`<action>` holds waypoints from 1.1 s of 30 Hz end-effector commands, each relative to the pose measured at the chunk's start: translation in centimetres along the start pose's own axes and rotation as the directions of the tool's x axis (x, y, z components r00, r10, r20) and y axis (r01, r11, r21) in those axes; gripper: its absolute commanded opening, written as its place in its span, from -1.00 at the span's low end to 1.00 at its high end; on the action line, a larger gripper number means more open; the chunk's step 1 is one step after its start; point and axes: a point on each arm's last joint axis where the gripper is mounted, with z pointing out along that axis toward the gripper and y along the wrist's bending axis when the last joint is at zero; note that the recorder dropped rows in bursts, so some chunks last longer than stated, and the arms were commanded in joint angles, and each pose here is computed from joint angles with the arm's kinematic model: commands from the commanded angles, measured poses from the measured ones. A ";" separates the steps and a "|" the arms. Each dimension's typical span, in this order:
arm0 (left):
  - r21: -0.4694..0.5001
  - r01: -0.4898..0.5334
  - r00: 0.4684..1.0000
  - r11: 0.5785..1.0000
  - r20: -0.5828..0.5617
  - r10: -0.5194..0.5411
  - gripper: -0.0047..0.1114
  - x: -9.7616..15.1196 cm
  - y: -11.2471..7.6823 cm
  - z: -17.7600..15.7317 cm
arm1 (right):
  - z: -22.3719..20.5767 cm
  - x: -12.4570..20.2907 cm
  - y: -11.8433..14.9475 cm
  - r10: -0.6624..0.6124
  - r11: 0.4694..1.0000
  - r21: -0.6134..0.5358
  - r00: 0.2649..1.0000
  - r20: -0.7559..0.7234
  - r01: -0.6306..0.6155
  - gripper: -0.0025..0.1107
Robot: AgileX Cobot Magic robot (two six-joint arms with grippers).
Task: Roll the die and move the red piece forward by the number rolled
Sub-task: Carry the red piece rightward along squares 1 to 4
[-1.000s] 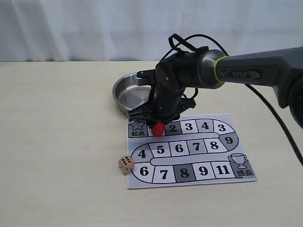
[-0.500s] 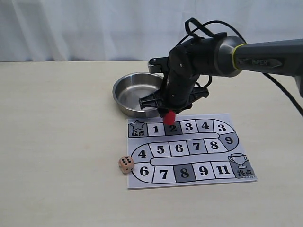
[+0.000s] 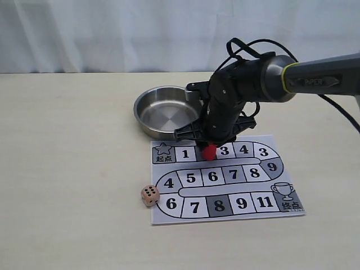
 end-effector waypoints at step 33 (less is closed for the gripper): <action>0.000 0.000 1.000 1.000 0.004 0.000 -0.92 0.0 0.0 0.0 | -3.1 -1.5 -5.1 0.040 0.997 0.065 0.995 0.096 -0.047 -0.88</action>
